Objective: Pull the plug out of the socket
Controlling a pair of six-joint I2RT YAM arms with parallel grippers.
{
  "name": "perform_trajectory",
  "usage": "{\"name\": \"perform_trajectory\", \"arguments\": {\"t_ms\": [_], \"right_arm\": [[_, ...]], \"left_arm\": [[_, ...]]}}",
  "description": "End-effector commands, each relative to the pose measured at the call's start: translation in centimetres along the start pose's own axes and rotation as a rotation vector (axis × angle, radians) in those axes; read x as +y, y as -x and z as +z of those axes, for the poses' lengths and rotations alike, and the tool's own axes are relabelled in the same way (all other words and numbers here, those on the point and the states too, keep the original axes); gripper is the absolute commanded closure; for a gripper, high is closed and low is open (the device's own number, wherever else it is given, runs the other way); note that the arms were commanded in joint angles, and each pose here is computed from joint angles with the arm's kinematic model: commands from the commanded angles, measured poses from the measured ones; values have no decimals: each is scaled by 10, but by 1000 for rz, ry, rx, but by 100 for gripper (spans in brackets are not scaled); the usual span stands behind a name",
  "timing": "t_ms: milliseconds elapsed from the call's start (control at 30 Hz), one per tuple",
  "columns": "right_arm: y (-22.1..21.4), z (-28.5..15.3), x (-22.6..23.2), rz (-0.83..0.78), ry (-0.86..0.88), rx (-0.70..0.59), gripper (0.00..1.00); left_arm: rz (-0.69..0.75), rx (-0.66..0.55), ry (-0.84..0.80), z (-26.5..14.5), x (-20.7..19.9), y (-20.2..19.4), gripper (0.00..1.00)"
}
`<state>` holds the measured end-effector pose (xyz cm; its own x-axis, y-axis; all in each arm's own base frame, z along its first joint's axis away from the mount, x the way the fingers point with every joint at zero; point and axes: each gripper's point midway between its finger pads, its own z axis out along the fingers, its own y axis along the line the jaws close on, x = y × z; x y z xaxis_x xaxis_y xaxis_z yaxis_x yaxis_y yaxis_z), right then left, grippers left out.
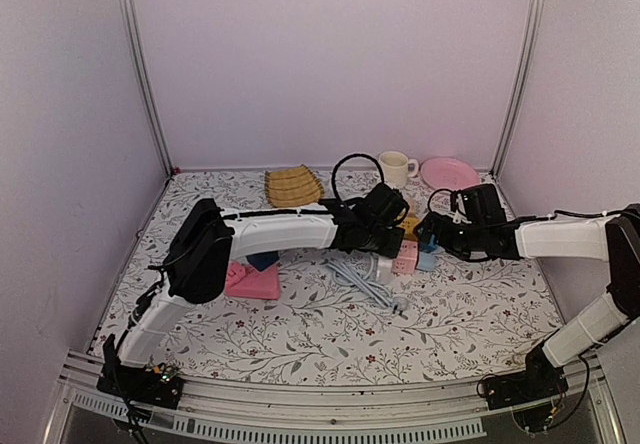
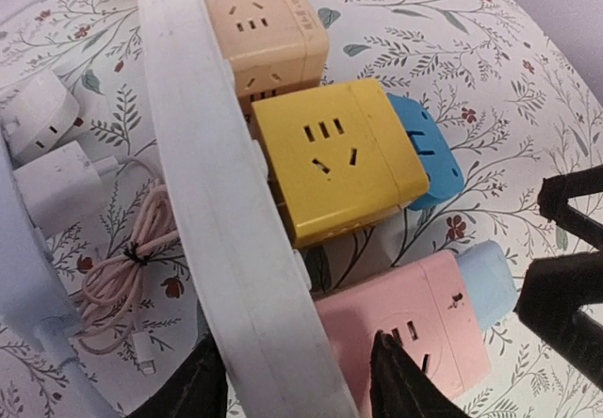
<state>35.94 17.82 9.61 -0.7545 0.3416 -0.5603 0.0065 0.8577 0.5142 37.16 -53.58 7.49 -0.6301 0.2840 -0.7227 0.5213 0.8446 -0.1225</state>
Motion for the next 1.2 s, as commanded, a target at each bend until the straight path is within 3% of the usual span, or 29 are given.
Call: {"name": "perform_trajectory", "arguments": {"t_ms": [0, 133, 400, 667, 967, 1167], "right_arm": [[-6, -3, -12, -2, -36, 7, 3], [-15, 0, -10, -18, -14, 48, 3], [-29, -2, 1, -14, 68, 108, 3], [-54, -15, 36, 23, 217, 168, 3], [-46, -27, 48, 84, 249, 118, 5], [-71, -28, 53, 179, 338, 214, 17]], "left_arm": [[2, 90, -2, 9, 11, -23, 54], [-89, 124, -92, 1, 21, -36, 66], [-372, 145, -363, -24, 48, -47, 81], [-473, 189, -401, -28, 62, -76, 83], [-500, 238, -387, -22, 58, -107, 86], [-490, 260, -379, -20, 49, -121, 82]]}}
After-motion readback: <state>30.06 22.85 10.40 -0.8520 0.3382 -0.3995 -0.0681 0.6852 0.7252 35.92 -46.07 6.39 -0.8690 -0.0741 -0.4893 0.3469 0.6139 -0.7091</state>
